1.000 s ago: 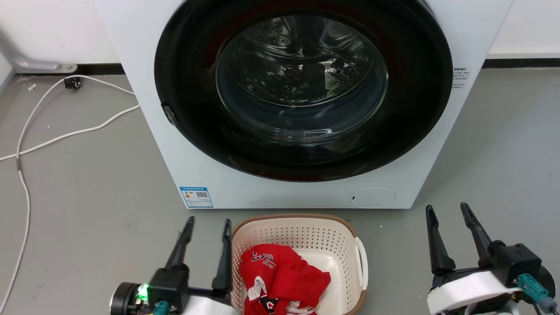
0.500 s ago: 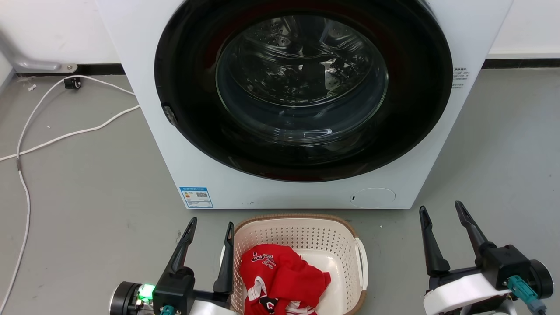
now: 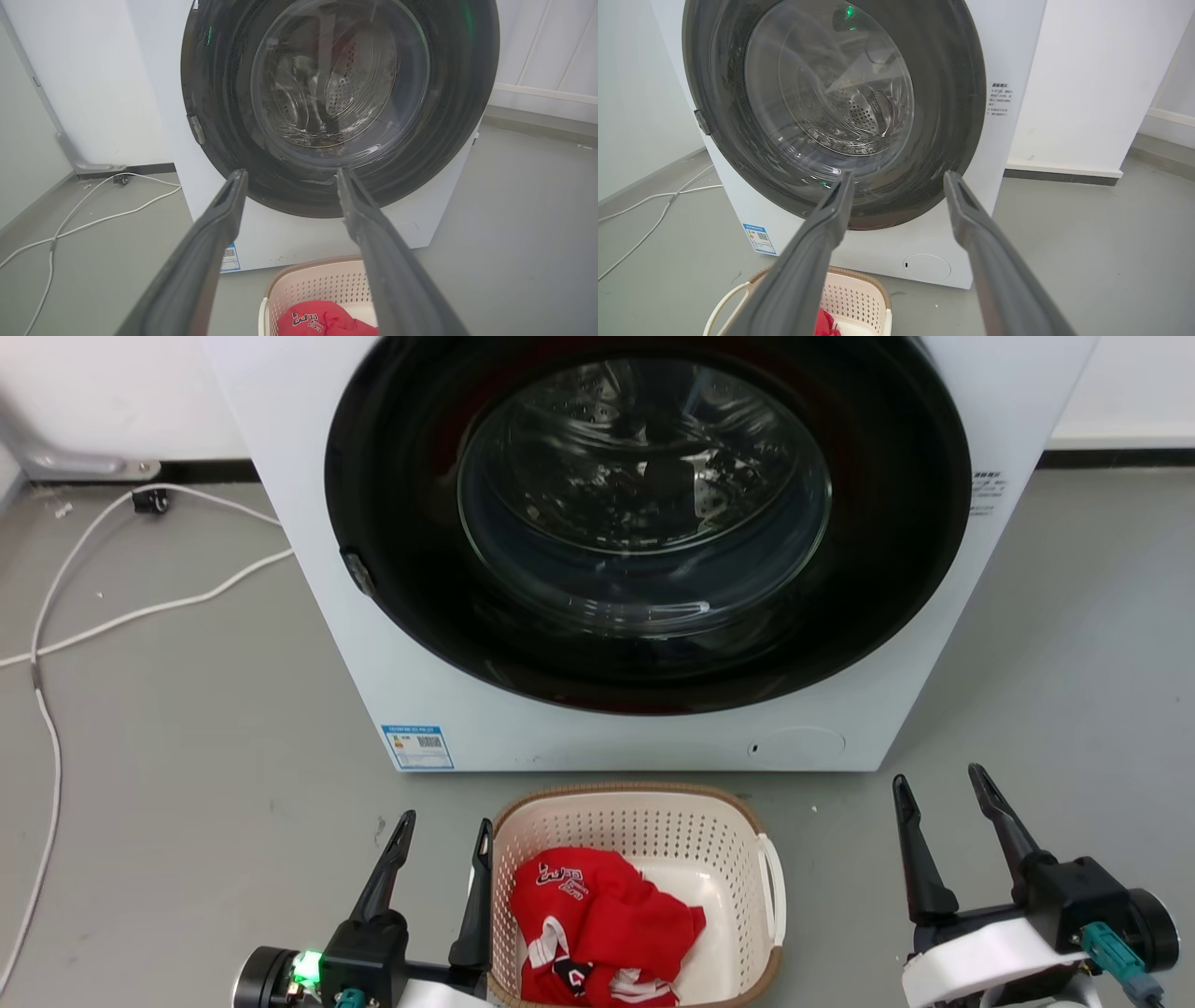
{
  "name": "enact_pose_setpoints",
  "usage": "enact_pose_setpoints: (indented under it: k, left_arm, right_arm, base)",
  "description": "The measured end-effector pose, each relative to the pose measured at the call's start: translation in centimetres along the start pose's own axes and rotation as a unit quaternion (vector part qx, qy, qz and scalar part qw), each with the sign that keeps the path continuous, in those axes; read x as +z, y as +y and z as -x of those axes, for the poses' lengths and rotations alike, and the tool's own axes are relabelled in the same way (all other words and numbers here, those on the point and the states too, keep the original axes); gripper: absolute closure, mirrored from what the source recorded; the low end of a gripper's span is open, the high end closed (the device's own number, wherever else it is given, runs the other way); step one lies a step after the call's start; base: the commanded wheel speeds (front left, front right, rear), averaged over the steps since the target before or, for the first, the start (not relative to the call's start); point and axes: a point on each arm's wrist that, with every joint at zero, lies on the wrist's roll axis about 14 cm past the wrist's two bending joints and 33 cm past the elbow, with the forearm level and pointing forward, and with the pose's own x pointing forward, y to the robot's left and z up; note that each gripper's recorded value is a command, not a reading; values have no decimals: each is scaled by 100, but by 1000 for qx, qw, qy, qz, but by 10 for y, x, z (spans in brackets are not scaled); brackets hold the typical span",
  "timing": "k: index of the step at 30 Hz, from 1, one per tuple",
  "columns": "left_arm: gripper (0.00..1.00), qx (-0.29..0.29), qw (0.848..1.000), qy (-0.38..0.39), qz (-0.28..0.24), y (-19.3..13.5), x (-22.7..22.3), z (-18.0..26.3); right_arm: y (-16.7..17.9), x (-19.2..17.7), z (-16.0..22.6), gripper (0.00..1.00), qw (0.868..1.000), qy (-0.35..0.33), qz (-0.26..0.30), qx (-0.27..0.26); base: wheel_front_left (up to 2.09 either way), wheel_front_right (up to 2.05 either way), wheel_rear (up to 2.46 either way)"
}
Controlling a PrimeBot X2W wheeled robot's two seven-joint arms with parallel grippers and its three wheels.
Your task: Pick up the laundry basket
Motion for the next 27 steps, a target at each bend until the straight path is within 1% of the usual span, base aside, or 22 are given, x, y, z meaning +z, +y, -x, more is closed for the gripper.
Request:
enact_pose_setpoints:
  k: [6,9,11,17,18,21,25,27]
  left_arm:
    - [0,3,999,38,4,5,-26,-9]
    - [0,7,998,59,2,11,-43,-21]
    - [0,7,997,76,4,15,-56,-30]
    - [0,21,990,137,9,35,-106,-54]
    - [0,23,989,145,11,38,-114,-59]
    - [0,35,984,172,40,48,-141,-73]
    - [0,24,973,227,27,58,-186,-84]
    - [0,20,967,251,24,63,-207,-89]
  right_arm:
    - [-2,-16,-12,0,1000,22,6,1]
    - [-3,-34,-21,0,999,46,6,3]
    - [-7,-50,-28,0,997,71,16,2]
    - [-12,-94,-55,0,990,138,6,2]
    - [-13,-103,-59,0,988,151,3,1]
    - [-11,-130,-71,0,982,191,-1,7]
    - [-6,-168,-87,0,970,243,-13,18]
    - [-6,-188,-91,0,962,273,-3,25]
  base:
    - [0,0,0]
    - [0,0,0]
    - [0,0,0]
    - [0,0,0]
    - [0,0,0]
    - [0,0,0]
    - [0,0,0]
    - [0,0,0]
